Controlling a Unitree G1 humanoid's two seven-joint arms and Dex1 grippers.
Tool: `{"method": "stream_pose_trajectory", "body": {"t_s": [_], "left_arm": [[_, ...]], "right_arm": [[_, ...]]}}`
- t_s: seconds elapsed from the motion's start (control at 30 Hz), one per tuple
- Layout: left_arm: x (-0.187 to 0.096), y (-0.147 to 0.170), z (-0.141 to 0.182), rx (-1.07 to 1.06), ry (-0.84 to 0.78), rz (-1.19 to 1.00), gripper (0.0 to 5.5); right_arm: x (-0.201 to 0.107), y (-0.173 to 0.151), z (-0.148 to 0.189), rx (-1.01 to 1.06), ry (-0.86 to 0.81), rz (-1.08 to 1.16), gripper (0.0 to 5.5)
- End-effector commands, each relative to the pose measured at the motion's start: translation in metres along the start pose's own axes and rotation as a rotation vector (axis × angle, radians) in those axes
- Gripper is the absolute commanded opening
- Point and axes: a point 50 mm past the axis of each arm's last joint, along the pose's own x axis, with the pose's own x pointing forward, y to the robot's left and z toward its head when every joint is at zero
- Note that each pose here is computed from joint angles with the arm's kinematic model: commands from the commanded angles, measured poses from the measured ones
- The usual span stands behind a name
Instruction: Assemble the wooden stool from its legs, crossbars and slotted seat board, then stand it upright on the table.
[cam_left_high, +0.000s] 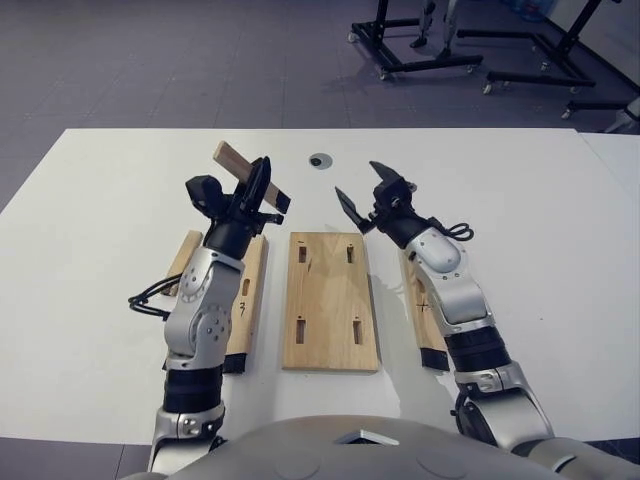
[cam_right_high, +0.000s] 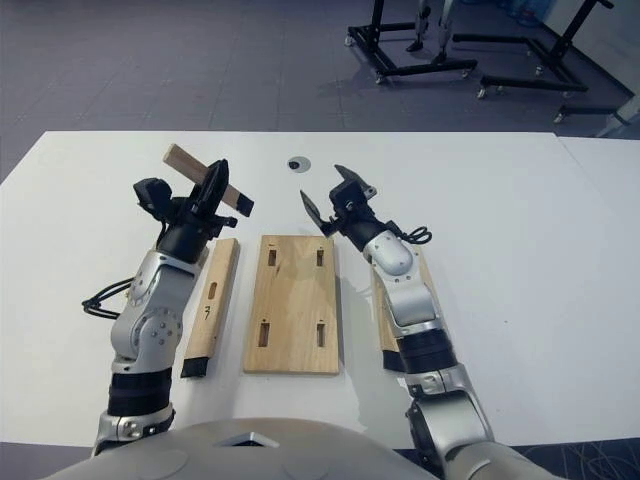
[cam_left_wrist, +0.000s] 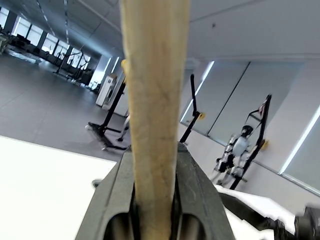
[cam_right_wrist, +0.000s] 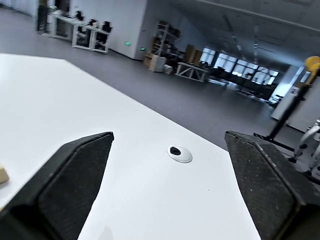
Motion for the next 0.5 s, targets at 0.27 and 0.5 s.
{"method": "stream_pose_trajectory", "body": {"t_s": [0.27, 0.5], "left_arm": [[-0.034, 0.021, 0.048, 0.354, 0.123, -0.014, 0.39], [-0.073, 0.044, 0.029, 0.33, 0.236, 0.184, 0.39]], "right_arm": [[-0.026, 0.006, -0.022, 0.055, 0.092, -0.267, 4.08], [-0.024, 0.013, -0.025, 0.063, 0.092, -0.308, 4.08]]}}
